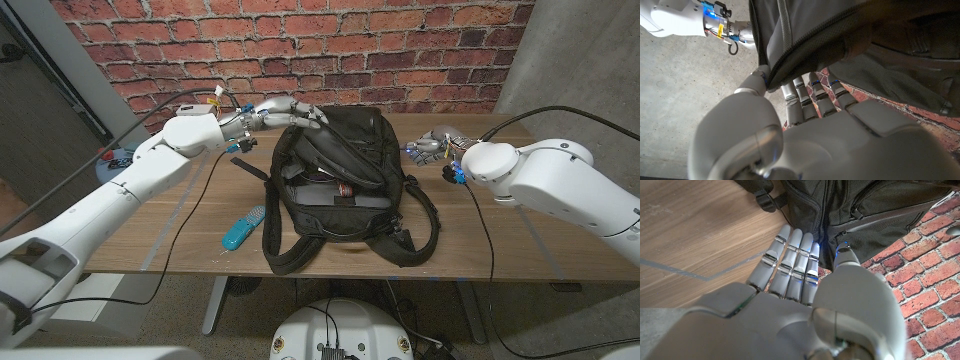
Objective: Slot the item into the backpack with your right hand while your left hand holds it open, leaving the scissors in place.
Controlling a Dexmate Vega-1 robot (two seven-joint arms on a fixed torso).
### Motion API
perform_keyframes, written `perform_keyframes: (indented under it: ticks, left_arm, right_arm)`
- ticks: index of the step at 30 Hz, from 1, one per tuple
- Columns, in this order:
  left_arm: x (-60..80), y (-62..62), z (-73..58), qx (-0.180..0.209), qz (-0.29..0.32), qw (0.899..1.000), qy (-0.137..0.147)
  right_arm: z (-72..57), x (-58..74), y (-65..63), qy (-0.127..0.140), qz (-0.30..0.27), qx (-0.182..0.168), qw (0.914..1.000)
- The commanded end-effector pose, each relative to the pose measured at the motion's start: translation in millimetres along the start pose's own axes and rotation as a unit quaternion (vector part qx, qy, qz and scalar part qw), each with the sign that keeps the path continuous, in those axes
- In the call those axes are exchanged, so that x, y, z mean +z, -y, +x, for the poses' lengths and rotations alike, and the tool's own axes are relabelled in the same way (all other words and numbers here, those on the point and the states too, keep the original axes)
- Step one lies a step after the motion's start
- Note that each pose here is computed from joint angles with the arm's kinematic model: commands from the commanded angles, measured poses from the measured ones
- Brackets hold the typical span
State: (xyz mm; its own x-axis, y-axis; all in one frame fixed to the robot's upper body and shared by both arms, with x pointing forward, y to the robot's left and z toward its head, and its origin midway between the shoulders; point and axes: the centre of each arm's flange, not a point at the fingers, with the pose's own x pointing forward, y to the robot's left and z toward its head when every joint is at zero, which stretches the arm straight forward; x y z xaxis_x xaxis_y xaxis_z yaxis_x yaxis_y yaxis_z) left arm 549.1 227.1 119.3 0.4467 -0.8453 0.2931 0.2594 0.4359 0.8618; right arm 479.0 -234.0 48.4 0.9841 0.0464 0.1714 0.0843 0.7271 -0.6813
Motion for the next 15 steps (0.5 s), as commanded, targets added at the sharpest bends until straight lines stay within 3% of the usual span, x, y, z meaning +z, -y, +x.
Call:
perform_keyframes:
  ticks: [1,15]
  left_arm:
    - [2.1,2.1,-0.5,-0.034,-0.004,0.999,-0.015]
    - [6.7,3.6,-1.6,-0.079,0.003,0.996,-0.035]
  right_arm:
    - [11.4,-4.7,4.9,0.001,0.01,0.0,1.0]
    - [19.3,-11.3,7.4,-0.005,0.015,0.001,0.9999]
